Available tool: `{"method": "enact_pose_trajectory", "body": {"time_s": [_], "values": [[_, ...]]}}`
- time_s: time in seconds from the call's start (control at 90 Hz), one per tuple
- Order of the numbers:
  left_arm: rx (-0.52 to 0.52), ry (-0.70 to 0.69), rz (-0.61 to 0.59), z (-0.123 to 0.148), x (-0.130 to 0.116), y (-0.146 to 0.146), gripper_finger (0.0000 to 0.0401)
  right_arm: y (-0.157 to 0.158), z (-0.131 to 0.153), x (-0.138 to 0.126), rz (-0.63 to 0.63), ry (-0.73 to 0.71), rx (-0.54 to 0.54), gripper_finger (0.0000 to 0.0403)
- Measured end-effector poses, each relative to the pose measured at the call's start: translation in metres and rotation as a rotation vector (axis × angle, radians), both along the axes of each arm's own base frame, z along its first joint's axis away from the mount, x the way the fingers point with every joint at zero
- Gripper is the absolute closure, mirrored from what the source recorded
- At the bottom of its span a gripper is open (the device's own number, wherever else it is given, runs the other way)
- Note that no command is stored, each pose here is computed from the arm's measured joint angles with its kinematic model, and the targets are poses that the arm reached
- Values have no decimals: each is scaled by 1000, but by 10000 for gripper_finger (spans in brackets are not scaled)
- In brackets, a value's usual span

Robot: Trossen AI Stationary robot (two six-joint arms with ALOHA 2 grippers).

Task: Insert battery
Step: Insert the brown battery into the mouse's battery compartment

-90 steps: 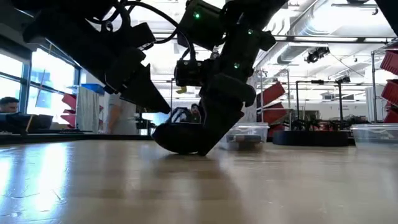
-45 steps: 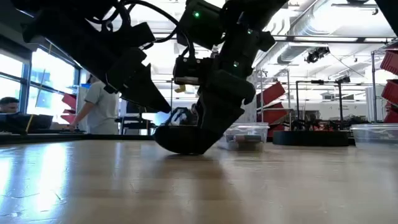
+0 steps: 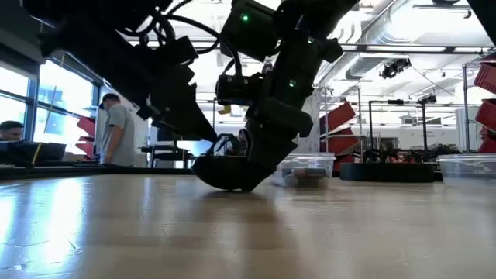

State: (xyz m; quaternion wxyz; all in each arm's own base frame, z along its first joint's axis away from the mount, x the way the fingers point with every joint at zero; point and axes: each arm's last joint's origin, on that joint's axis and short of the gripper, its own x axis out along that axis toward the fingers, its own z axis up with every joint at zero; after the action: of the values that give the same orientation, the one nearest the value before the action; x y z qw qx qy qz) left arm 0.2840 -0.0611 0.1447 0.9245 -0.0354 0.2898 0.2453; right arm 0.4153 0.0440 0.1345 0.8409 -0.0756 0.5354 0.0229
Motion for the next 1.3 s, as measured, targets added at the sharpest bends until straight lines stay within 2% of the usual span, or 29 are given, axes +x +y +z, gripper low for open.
{"method": "enact_pose_trajectory", "body": {"time_s": [0.278,0.4,0.633,0.811,0.956,1.078,1.3], "values": [[31,19,50,-1,1,12,111,9,0,-1,53,-4,-82,155],[1,44,-38,-1,3,11,117,9,0,-1,51,-5,-85,155],[54,68,-178,7,2,7,126,9,0,-1,51,-4,-85,155],[5,77,-310,9,2,4,128,9,0,-1,52,-4,-85,155],[-7,79,-328,6,4,3,128,9,1,-1,52,-8,-85,155],[-43,45,-393,3,9,-1,128,9,1,-1,48,-10,-83,155],[-19,76,-418,-2,8,-6,137,9,0,-1,41,-10,-79,155]]}}
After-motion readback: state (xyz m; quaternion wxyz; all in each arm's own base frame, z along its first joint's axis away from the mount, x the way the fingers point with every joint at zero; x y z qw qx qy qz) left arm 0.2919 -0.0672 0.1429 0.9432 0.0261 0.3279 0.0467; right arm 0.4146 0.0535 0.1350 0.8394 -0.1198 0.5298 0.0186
